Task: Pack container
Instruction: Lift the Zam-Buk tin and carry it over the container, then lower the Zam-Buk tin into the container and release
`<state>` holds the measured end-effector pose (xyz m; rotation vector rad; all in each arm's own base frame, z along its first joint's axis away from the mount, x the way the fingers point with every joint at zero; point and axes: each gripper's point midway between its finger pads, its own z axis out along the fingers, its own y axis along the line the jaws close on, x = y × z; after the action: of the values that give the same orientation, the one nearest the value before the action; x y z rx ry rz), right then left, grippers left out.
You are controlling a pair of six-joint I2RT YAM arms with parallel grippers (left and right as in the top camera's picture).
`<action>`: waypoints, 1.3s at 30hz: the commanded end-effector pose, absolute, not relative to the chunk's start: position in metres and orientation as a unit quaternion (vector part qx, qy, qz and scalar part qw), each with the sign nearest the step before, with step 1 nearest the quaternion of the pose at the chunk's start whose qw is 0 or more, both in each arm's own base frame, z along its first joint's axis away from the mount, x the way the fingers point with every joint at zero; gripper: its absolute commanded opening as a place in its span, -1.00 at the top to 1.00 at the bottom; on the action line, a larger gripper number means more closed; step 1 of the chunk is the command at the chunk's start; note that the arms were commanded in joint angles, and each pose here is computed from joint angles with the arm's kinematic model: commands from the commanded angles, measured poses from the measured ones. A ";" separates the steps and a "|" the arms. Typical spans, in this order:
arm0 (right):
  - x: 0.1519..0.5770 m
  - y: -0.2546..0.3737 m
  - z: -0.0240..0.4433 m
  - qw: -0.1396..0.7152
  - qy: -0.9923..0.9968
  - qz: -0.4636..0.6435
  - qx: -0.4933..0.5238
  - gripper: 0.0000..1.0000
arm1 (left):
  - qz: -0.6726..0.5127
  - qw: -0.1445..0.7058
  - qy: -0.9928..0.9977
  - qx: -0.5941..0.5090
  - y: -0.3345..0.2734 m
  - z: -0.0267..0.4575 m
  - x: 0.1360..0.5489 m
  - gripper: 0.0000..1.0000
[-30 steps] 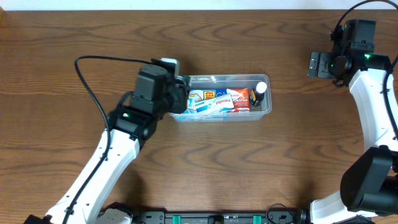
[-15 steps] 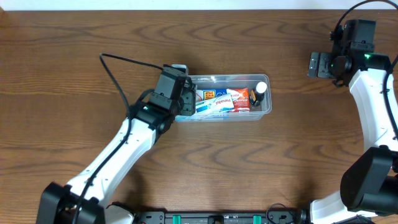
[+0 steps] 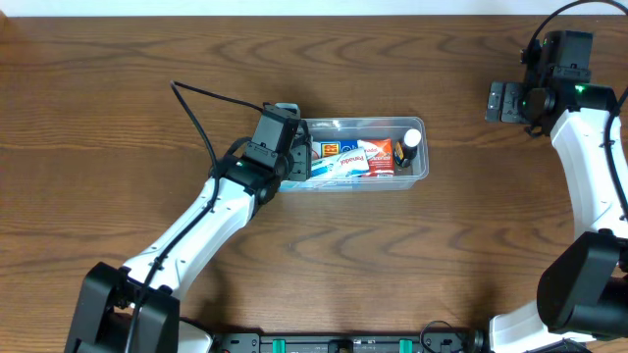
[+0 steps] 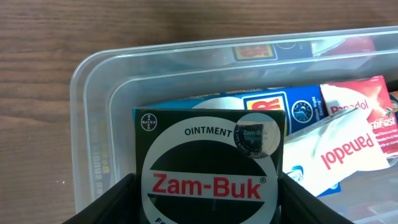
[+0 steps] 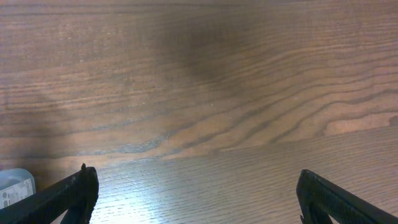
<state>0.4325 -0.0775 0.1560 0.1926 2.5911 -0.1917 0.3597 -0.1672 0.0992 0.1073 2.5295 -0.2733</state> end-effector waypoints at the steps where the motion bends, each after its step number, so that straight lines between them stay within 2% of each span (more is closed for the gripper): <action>1: 0.435 -0.080 0.163 0.273 0.956 -0.070 0.080 -0.98 | -0.097 0.306 0.946 0.035 -0.167 0.106 0.367 -0.27; 35: 0.435 -0.080 0.163 0.273 0.956 -0.070 0.080 -0.99 | -0.060 0.330 0.942 0.030 -0.155 0.110 0.376 -0.29; 37: 0.435 -0.080 0.163 0.273 0.956 -0.070 0.080 -0.99 | -0.060 0.330 0.942 0.031 -0.155 0.110 0.376 -0.34; 39: 0.435 -0.080 0.163 0.273 0.956 -0.070 0.080 -0.99 | -0.060 0.330 0.942 0.031 -0.155 0.110 0.376 -0.47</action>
<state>0.4326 -0.0775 0.1560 0.1926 2.5907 -0.1917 0.3698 -0.1544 0.1026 0.0767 2.4861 -0.1688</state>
